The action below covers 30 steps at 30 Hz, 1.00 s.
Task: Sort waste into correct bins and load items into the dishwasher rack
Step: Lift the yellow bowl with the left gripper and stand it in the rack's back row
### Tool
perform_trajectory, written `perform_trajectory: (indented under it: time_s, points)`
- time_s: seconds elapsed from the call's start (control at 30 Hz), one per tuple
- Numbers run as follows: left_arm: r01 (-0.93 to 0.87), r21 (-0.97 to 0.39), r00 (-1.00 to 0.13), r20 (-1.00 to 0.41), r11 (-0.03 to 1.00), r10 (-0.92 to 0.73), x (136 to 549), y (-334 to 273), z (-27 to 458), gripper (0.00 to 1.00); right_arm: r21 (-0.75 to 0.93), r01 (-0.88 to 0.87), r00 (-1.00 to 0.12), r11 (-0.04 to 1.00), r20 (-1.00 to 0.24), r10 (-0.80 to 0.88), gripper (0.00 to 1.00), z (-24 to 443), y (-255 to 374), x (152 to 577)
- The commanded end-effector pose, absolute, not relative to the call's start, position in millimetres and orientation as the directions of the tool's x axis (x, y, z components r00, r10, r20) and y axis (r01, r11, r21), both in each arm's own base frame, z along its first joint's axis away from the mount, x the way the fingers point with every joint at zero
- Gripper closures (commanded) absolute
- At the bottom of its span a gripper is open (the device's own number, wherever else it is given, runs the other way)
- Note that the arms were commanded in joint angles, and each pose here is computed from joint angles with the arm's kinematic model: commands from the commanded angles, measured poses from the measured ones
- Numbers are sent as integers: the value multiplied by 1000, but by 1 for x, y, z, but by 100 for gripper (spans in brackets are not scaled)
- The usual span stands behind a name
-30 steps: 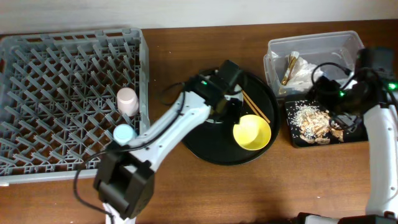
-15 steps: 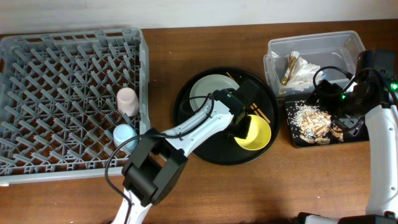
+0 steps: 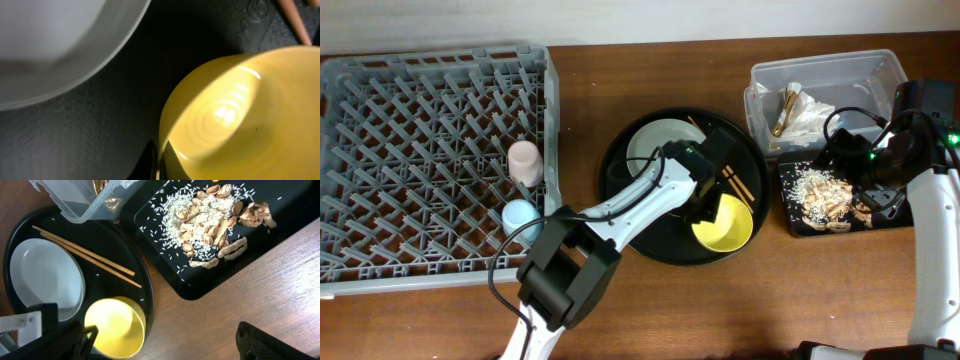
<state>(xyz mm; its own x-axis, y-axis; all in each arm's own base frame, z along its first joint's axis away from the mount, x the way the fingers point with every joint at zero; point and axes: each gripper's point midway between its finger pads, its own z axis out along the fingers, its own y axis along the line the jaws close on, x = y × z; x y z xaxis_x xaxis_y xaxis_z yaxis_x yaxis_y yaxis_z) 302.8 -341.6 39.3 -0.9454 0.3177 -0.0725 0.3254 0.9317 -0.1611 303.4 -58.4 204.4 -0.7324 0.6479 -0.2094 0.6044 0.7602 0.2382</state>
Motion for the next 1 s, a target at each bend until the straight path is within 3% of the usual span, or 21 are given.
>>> perform_trajectory:
  time_s: [0.0, 0.17, 0.33, 0.43, 0.73, 0.97]
  points:
    - [416, -163, -907, -149, 895, 395, 316, -348, 90, 99, 224, 603, -727, 765, -239, 643, 2, 210, -63, 302]
    - [319, 168, -879, -316, 933, 358, 367, -279, 180, 99, 213, 601, -731, 770, -245, 637, 1, 210, -64, 301]
    - [4, 411, -834, -501, 912, 230, 426, -170, 259, 99, 213, 601, -730, 771, -246, 637, 1, 210, -65, 302]
    - [-165, 490, -817, -555, 856, 160, 448, -111, 276, 99, 215, 600, -729, 771, -249, 637, 2, 210, -65, 303]
    - [-563, 534, -690, -724, 631, -3, 480, 20, 314, 99, 215, 599, -729, 771, -252, 637, 2, 210, -65, 303]
    - [-669, 479, -598, -801, 568, -29, 502, 41, 316, 99, 211, 578, -743, 788, -264, 616, 2, 209, -66, 308]
